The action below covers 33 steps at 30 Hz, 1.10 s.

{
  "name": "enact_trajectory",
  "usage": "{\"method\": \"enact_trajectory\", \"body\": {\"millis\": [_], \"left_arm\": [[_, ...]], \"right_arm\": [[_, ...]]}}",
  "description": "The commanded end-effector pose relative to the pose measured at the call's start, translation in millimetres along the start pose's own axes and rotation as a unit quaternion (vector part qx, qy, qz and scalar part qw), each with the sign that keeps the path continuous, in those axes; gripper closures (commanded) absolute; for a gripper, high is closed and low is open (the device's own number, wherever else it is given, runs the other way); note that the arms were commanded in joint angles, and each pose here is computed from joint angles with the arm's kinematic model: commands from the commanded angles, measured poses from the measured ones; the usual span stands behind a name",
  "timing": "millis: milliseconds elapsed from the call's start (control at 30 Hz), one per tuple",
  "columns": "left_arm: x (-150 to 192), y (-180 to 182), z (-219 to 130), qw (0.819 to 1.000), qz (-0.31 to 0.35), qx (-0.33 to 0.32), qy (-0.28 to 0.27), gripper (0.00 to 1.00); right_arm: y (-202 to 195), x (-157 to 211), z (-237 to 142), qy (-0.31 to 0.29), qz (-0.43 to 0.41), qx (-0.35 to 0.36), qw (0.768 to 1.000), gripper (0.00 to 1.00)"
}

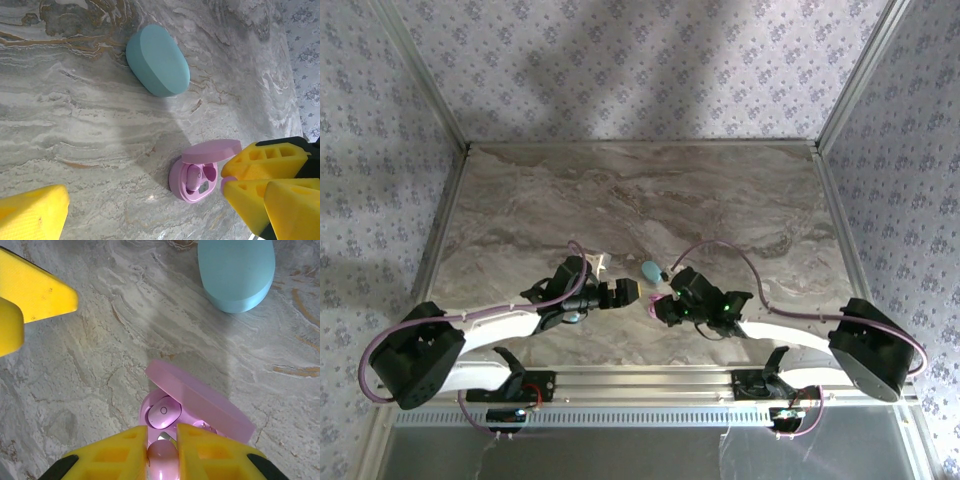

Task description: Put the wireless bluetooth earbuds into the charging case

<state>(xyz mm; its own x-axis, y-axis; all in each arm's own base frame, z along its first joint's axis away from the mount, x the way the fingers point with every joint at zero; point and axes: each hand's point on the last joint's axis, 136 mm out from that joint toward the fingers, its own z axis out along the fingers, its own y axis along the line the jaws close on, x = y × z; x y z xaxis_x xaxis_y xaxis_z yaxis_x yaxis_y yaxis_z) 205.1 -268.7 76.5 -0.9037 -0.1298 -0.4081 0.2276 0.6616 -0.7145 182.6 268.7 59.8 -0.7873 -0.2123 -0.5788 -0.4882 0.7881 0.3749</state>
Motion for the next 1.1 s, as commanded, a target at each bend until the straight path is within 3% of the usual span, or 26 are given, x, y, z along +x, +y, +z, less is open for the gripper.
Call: {"method": "enact_trajectory", "body": {"millis": [0,1067], "left_arm": [[2.4,-0.6,-0.2,1.000,0.004,0.000,0.000,0.00],[9.2,1.2,1.9,1.000,0.008,-0.005,0.005,0.00]], "right_arm": [[-3.4,1.5,3.4,-0.006,-0.015,0.011,1.000,0.78],[-13.0,3.6,9.4,-0.015,-0.035,0.060,0.997,0.78]]}}
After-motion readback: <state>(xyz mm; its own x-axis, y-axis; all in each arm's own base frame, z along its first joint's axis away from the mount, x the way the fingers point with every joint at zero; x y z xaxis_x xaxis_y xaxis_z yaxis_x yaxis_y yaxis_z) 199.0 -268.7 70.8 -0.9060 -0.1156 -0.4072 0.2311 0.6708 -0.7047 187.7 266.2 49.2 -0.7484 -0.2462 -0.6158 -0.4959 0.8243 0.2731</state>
